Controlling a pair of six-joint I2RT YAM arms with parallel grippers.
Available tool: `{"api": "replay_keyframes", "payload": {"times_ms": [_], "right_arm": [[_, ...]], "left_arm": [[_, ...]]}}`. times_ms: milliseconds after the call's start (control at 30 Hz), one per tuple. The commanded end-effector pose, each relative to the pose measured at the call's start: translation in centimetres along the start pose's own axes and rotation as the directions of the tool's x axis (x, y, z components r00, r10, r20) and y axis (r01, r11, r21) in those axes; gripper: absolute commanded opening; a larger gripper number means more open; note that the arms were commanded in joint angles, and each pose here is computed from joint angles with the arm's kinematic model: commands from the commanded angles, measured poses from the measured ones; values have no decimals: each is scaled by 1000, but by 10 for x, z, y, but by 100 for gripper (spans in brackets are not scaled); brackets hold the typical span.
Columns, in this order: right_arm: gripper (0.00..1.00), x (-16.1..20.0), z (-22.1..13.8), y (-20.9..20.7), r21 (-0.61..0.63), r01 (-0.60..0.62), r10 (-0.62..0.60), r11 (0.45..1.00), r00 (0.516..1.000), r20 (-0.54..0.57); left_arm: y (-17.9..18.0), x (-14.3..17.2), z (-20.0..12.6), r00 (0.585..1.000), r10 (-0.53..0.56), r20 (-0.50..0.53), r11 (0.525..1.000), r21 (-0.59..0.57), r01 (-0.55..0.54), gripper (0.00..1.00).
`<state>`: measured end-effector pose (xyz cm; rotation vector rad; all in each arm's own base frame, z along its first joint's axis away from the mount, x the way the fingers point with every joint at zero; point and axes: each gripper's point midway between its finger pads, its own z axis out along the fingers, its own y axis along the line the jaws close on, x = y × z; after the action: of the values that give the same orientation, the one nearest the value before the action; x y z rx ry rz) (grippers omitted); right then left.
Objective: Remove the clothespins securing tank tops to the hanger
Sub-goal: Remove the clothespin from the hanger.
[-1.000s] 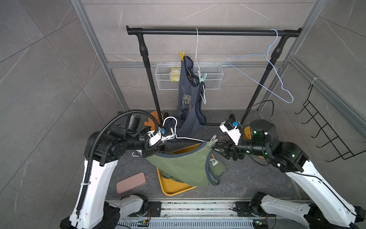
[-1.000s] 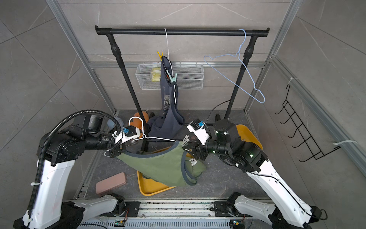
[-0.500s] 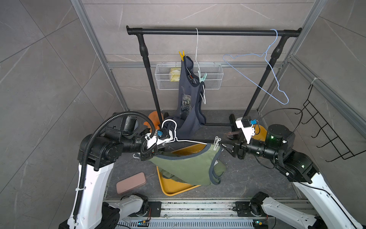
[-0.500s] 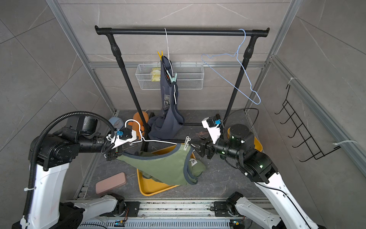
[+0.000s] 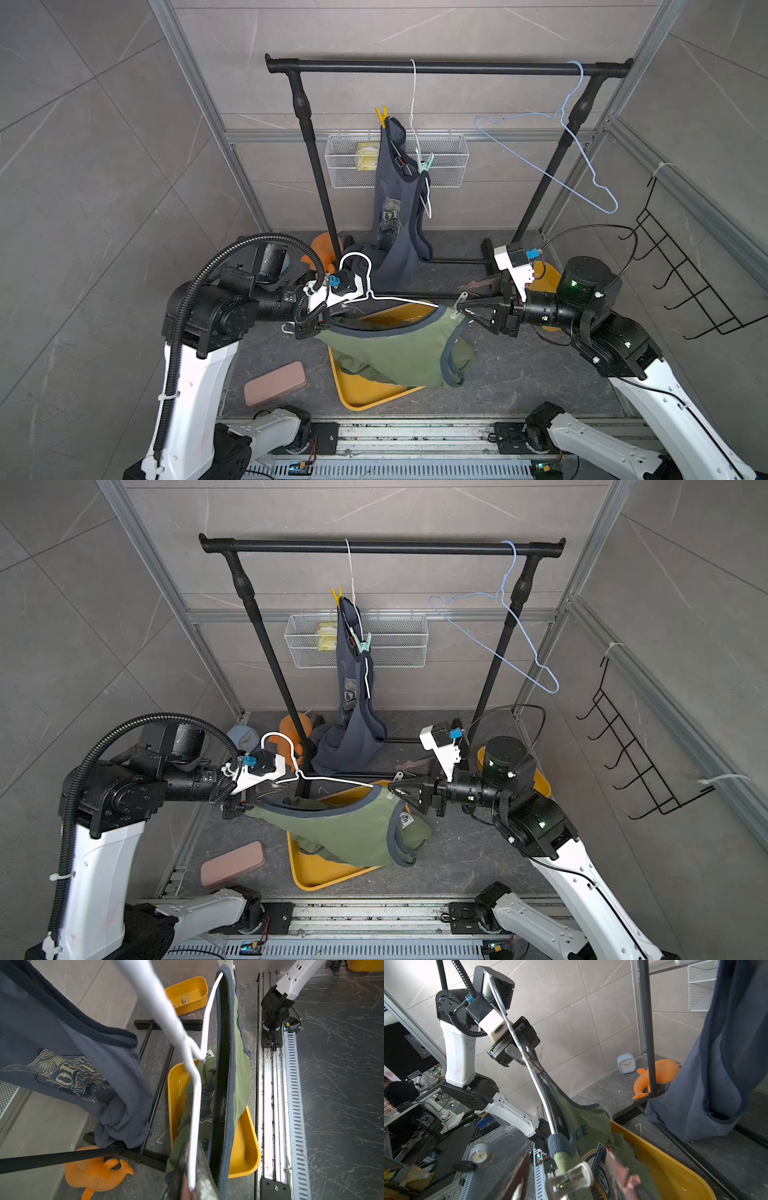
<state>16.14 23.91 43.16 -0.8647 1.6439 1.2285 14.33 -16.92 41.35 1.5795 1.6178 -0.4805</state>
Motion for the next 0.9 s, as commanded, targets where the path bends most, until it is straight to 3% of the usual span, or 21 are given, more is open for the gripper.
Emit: {"api": "replay_keyframes", "payload": {"times_ms": [0, 100, 500, 567, 633, 700, 767, 867], "right_arm": [[57, 0, 2, 4, -45, -2, 2, 999, 1000, 2], [52, -2, 3, 7, -63, -1, 1, 998, 1000, 5], [0, 1, 2, 9, -72, 4, -5, 997, 1000, -7], [0, -2, 0, 7, -45, 8, -8, 999, 1000, 0], [0, -7, -3, -5, 44, 7, -8, 999, 1000, 22], [0, -12, -13, -33, 237, -14, 3, 971, 999, 46], [0, -15, -28, -62, 426, -43, 14, 904, 997, 72], [0, -6, -42, -99, 604, -76, 37, 793, 996, 78]], "left_arm": [[-7, -16, -9, 997, 30, 70, 999, 18, -32, 0], [-7, -16, -8, 997, 29, 70, 999, 22, -31, 0], [-7, -8, -2, 999, 23, 48, 999, 33, -25, 0], [-6, -7, 0, 999, 20, 43, 999, 37, -21, 0], [-4, -5, 3, 999, 17, 37, 999, 36, -19, 0], [-1, -2, 6, 1000, 10, 28, 999, 32, -11, 0], [1, 0, 10, 1000, 5, 20, 999, 35, -6, 0], [4, 2, 14, 1000, 1, 15, 999, 37, -2, 0]]}}
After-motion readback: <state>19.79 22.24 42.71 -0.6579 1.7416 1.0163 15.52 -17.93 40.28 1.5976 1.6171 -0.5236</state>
